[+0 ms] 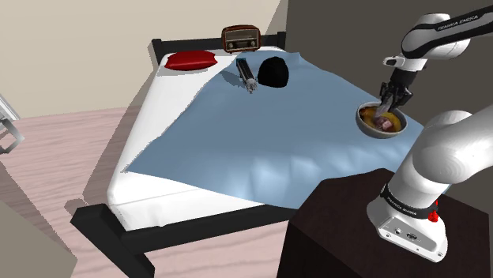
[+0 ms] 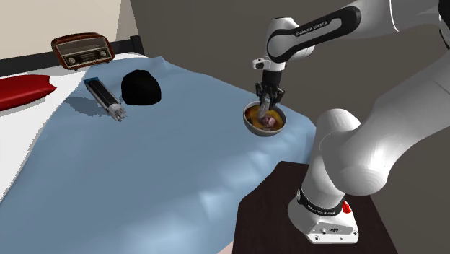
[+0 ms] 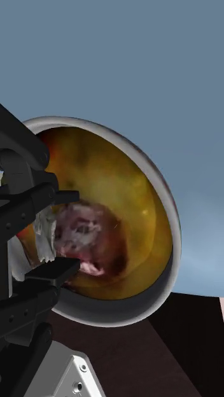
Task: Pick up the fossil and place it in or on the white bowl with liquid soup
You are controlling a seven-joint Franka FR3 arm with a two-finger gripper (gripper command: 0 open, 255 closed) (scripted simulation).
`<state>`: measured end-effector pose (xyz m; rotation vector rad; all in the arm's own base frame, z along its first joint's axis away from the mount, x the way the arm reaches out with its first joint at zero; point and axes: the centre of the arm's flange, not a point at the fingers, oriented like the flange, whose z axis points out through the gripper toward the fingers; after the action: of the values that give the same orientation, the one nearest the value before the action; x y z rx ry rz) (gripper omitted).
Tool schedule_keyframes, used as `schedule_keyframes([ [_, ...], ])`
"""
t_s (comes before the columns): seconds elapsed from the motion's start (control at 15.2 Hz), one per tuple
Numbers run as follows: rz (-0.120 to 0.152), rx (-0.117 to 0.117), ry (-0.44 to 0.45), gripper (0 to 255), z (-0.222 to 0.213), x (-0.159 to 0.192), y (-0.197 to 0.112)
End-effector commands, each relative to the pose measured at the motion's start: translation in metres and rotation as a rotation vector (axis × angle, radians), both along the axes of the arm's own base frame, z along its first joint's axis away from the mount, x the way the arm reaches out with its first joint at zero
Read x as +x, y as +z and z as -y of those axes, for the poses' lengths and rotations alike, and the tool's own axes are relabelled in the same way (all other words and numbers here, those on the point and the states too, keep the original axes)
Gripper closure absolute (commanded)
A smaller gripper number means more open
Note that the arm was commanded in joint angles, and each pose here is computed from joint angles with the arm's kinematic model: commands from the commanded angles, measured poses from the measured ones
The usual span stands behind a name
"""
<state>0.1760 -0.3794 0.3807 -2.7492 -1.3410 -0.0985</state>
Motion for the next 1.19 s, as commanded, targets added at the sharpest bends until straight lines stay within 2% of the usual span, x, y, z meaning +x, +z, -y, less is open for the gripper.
schedule_keyframes([
  [0.0,0.001,0.000,0.000,255,-0.001,0.000,-0.010],
  [0.53,0.001,0.000,0.000,255,-0.001,0.000,-0.010],
  [0.59,0.001,0.000,0.000,0,-0.001,0.000,-0.010],
  [0.92,0.001,0.000,0.000,0,-0.001,0.000,-0.010],
  [1.12,0.001,0.000,0.000,0,0.003,-0.001,0.029],
])
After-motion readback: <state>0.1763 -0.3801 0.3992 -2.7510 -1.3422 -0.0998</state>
